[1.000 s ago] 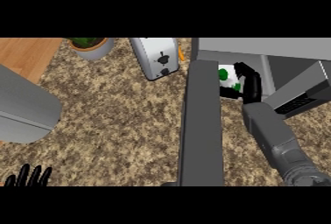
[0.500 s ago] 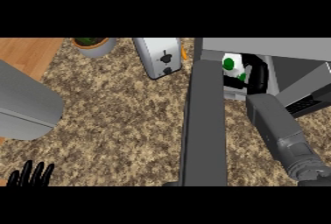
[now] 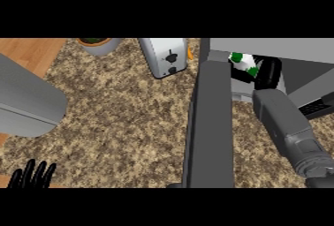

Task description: Pick up the milk, place it into the microwave and close the microwave

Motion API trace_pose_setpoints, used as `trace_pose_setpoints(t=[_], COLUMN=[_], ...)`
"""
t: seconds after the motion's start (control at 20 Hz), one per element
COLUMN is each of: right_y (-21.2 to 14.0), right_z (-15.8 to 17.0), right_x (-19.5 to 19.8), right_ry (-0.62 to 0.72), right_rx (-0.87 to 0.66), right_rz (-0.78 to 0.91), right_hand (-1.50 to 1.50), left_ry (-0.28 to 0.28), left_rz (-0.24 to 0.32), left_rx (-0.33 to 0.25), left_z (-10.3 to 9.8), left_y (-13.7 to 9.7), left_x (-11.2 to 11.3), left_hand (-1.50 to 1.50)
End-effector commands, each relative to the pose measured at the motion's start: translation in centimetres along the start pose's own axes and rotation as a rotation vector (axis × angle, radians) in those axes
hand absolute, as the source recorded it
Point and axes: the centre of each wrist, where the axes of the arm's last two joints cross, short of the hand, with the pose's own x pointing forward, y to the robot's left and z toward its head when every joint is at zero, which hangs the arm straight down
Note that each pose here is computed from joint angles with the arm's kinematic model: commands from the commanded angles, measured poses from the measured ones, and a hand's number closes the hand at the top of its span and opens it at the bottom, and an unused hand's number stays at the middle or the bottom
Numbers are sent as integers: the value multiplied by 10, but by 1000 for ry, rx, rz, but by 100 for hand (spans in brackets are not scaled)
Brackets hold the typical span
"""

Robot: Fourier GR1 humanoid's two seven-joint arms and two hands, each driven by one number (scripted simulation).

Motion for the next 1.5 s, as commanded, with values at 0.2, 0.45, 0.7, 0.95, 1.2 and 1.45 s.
trace_pose_setpoints(t=[0.2, 0.45, 0.7, 0.95, 1.2, 1.45], right_y=[-39, -44, -5, 14, 23, 36], right_z=[34, 48, 30, 42, 33, 50], right_x=[-61, -71, -27, -14, 3, 8], right_ry=[214, 239, 24, -11, 0, 8], right_rx=[-106, -138, 131, 230, 278, 339], right_rz=[394, 563, 389, 317, 252, 131], right_hand=[150, -150, -150, -150, -150, -150], left_ry=[-22, -19, -3, -6, -12, -20], left_rz=[-10, -20, -6, -13, -33, -22], left_rx=[-7, -42, -57, -44, -41, -28], left_z=[-6, -13, -18, -19, -24, -18], left_y=[1, 4, 0, -1, 6, 9], left_x=[0, -1, -8, -10, -9, -12], left_hand=[-150, -150, -150, -150, -150, -150])
